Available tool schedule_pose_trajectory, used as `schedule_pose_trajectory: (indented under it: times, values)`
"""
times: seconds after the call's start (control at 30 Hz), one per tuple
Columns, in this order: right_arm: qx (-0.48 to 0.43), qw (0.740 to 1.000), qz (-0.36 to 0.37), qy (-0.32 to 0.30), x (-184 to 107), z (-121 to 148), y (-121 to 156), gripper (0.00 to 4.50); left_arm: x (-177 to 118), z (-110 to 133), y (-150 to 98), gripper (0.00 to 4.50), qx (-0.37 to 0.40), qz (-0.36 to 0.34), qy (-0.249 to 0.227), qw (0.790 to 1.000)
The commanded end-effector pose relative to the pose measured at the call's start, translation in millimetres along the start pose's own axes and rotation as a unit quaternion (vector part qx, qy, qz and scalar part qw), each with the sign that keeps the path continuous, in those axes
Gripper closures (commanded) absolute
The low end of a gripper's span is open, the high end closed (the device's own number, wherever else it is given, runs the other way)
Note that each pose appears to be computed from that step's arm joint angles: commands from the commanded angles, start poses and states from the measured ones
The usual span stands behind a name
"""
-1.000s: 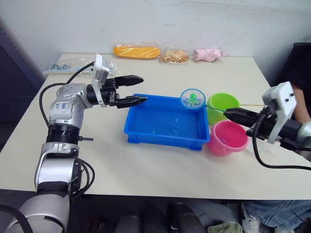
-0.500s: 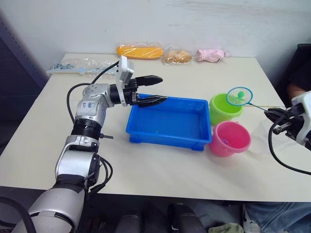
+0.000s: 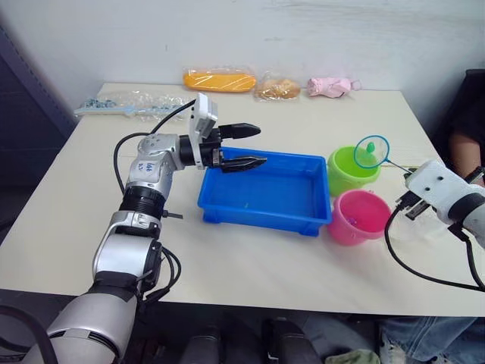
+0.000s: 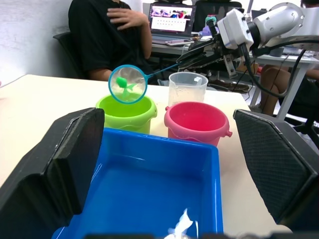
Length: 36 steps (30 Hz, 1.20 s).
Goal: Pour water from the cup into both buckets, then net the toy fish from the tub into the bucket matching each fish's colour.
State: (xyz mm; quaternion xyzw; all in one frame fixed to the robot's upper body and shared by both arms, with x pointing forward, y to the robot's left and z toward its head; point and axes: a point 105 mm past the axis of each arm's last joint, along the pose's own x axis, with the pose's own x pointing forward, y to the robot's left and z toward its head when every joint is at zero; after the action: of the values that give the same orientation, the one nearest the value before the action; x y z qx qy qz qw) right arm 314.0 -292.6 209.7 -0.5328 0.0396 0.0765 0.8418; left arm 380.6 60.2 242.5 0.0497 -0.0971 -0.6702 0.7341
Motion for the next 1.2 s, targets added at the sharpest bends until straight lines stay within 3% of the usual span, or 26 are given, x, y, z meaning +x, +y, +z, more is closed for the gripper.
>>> schedule_pose_trajectory:
  times: [0.03,0.27,0.47,0.67,0.9,1.03,1.2]
  values:
    - [-0.107,0.994,-0.03,-0.019,-2.2,13.4,-18.3,4.5,0.1,12.3,-0.1,0.02,0.019,-0.004,-0.012,1.0]
    - [-0.273,0.961,0.008,-0.04,-3.0,21.6,-9.6,4.5,-2.7,12.0,0.1,0.02,0.018,-0.001,-0.012,1.0]
    - [-0.332,0.943,-0.003,-0.024,-5.4,13.3,-13.6,4.5,-3.6,12.8,1.5,0.02,0.021,0.008,-0.017,1.0]
    - [-0.308,0.951,-0.018,-0.021,-5.8,11.4,-19.6,4.5,-7.3,11.5,1.2,0.02,0.022,0.013,-0.017,1.0]
    - [-0.134,0.983,-0.088,-0.085,-5.2,40.7,-52.8,4.5,-36.9,12.9,-2.9,0.02,0.042,0.017,-0.013,0.999]
    - [-0.03,0.983,0.024,-0.177,-0.2,78.4,-41.3,4.5,-75.3,7.4,-1.5,0.02,0.058,0.045,0.023,0.997]
    - [0.012,0.954,0.203,-0.221,8.7,116.1,11.6,4.5,-114.4,-1.9,-1.5,0.02,0.068,0.083,0.071,0.992]
